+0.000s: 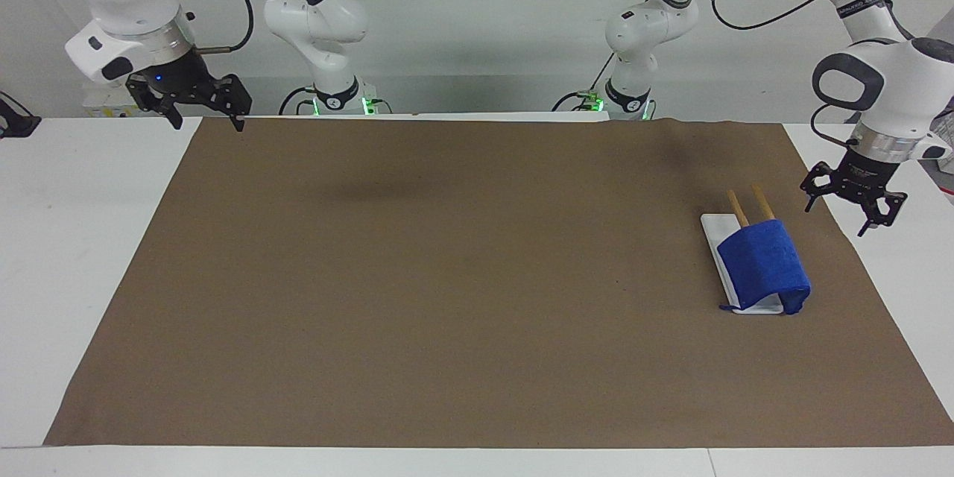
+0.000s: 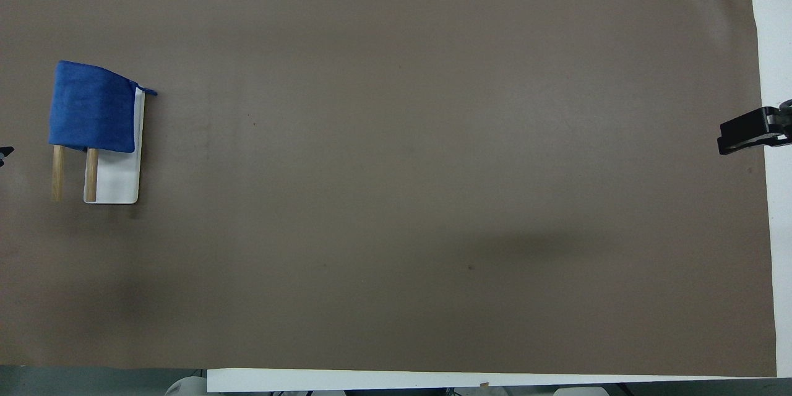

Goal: Right arm passes towel to left arm to hang

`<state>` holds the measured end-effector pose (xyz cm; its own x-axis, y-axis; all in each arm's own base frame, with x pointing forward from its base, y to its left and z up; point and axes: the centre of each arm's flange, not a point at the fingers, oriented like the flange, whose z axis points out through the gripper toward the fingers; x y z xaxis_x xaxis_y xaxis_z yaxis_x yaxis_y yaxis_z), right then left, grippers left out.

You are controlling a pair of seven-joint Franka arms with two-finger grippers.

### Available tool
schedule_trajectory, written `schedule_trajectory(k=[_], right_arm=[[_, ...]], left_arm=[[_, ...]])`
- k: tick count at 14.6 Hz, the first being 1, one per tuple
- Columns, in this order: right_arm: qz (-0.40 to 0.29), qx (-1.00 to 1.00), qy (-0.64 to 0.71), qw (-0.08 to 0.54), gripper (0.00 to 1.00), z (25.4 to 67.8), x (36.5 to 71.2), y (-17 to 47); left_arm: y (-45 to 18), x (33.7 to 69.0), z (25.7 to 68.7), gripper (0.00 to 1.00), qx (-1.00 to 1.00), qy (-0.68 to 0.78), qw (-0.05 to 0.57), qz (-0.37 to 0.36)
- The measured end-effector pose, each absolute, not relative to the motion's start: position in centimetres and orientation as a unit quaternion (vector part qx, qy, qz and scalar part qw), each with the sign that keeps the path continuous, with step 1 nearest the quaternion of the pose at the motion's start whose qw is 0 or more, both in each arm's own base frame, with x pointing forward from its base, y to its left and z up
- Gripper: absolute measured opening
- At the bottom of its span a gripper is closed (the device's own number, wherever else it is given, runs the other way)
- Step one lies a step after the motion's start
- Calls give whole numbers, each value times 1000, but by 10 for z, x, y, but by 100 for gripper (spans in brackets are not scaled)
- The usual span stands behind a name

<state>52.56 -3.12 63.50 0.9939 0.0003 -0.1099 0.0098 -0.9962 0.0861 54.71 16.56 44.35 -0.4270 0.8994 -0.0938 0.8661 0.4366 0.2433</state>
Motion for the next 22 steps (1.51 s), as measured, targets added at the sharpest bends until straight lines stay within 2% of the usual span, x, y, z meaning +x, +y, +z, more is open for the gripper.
schedule_trajectory(k=[3,7,10,13,22], right_arm=[[-55,998,2,43,100,635,526,-31],[-55,998,1,43,100,635,526,-33],[-55,998,1,43,100,635,526,-32],[-54,998,1,38,100,635,526,-32],[-52,998,2,27,100,635,526,-30]], left_arm=[[141,560,466,100,605,787,96,75],[67,577,495,100,726,680,83,59],[-5,576,505,100,832,549,67,40],[-50,569,514,100,905,422,53,23],[-42,551,586,100,999,28,12,-27]])
